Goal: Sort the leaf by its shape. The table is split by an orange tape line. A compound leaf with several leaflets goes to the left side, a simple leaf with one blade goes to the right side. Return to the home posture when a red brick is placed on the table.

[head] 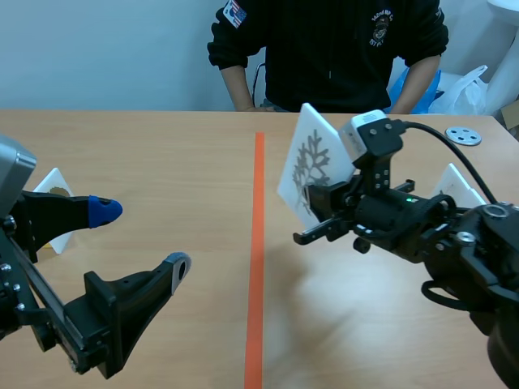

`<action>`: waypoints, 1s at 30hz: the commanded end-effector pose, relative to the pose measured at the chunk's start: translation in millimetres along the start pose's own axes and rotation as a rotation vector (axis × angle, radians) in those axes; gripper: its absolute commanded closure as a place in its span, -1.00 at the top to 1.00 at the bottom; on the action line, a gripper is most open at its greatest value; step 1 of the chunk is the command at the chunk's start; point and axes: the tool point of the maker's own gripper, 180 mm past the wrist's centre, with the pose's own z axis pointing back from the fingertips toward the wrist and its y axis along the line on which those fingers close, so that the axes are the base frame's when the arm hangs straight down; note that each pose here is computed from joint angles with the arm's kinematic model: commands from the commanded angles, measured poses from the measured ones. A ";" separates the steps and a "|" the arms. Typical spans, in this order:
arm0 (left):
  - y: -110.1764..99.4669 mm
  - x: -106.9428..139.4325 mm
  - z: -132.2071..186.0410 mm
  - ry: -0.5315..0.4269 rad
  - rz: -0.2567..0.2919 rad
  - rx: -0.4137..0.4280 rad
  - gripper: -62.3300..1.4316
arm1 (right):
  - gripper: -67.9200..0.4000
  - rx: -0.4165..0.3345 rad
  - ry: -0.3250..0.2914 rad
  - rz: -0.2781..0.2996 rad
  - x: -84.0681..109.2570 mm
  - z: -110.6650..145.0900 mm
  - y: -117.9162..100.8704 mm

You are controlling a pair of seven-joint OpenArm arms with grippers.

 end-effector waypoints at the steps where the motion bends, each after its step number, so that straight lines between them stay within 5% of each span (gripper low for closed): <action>1: 2.5 6.5 0.3 -0.025 -0.001 0.005 1.00 | -0.95 -0.029 -0.031 -0.024 9.7 4.1 -12.8; 5: 2.5 6.5 0.3 -0.025 -0.001 0.005 1.00 | -0.95 -0.094 -0.025 -0.070 6.7 20.6 -42.5; 12: 2.6 6.7 0.3 -0.026 -0.001 0.006 1.00 | -0.95 -0.207 0.010 -0.066 1.4 47.6 -88.0; 30: 2.6 6.7 0.3 -0.026 -0.001 0.006 1.00 | -0.95 -0.407 0.051 -0.084 -32.4 72.1 -133.0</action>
